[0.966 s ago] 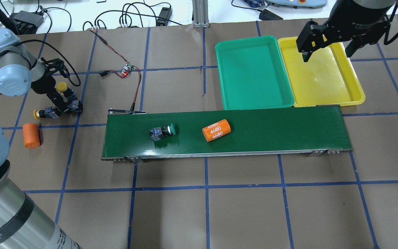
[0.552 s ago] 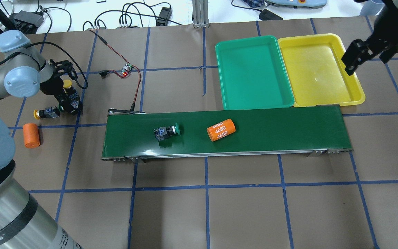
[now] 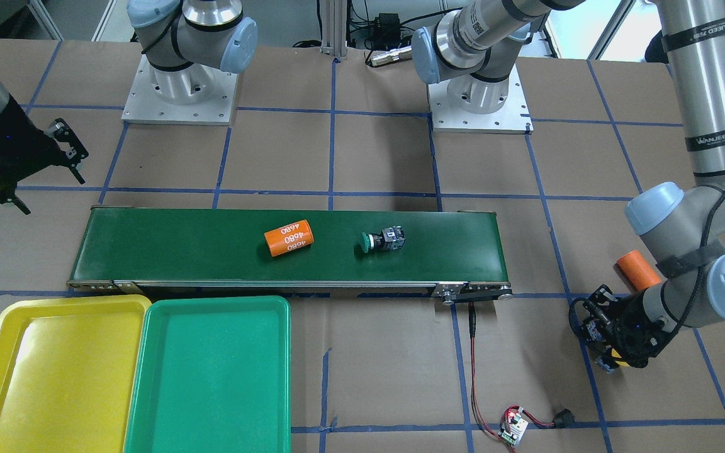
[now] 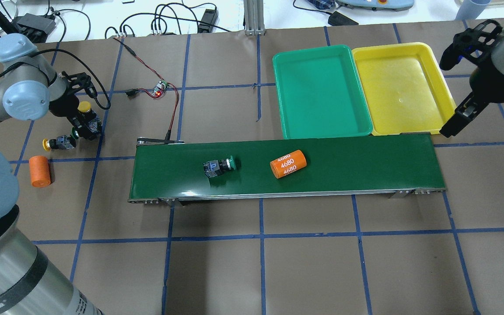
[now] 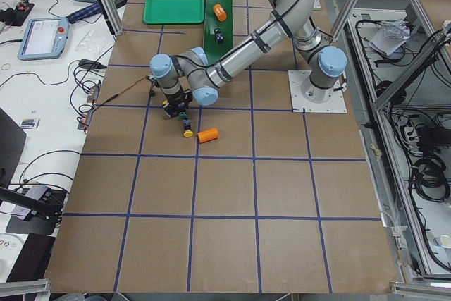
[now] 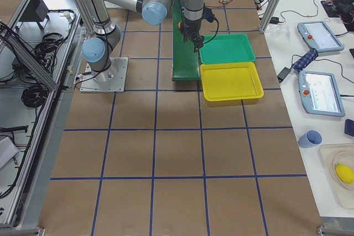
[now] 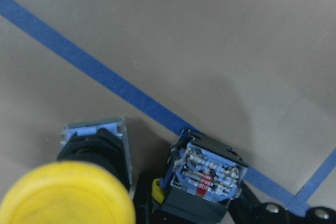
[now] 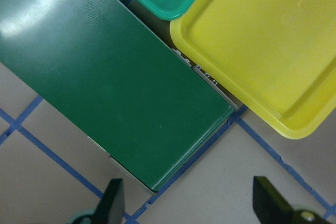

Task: Sort buttons by color to trays
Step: 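Grasp a button with the left gripper while the right gripper lowers to the belt end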

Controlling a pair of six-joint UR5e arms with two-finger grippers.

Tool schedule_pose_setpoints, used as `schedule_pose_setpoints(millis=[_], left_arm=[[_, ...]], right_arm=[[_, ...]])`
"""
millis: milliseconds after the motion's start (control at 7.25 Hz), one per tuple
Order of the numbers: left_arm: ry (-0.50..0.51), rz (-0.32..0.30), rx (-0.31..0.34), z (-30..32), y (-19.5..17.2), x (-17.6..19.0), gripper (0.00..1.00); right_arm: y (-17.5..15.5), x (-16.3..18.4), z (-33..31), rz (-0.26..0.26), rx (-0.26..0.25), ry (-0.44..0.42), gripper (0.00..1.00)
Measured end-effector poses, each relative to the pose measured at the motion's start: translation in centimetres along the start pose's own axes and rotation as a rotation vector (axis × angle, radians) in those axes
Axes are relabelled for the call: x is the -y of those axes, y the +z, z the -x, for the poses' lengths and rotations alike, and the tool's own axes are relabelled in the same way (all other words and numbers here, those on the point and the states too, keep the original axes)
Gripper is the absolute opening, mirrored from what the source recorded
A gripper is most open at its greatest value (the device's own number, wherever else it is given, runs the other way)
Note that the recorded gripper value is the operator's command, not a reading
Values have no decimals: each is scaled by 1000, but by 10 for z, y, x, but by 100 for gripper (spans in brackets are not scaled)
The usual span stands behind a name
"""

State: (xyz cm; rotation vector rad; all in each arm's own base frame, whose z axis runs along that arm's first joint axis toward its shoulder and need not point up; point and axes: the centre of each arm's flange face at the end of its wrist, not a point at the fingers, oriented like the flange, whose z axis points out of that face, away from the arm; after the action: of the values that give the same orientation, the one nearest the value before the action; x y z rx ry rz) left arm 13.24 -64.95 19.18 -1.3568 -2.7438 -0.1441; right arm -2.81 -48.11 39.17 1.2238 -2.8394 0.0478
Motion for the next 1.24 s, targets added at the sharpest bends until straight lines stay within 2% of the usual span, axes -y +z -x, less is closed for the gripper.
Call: schedule_pose_setpoints(millis=[276, 552, 690, 828, 966, 1103, 1241], left_arm=[[32, 11, -27, -37, -45, 15, 0], [129, 21, -34, -114, -91, 61, 0], [168, 27, -31, -161, -100, 85, 0], [203, 35, -21, -207, -100, 109, 0], [257, 38, 6, -246, -94, 135, 0], [308, 32, 42, -273, -84, 153, 6], [335, 27, 60, -288, -71, 161, 15]], right_arm=[[44, -10, 23, -24, -51, -213, 88], [75, -12, 41, -61, -36, -450, 89], [85, -11, 44, -75, -20, -558, 92], [99, -8, 43, -80, 12, -646, 99], [119, -6, 39, -75, 55, -710, 100], [131, -3, 36, -71, 84, -746, 100], [134, -1, 35, -70, 92, -761, 100]])
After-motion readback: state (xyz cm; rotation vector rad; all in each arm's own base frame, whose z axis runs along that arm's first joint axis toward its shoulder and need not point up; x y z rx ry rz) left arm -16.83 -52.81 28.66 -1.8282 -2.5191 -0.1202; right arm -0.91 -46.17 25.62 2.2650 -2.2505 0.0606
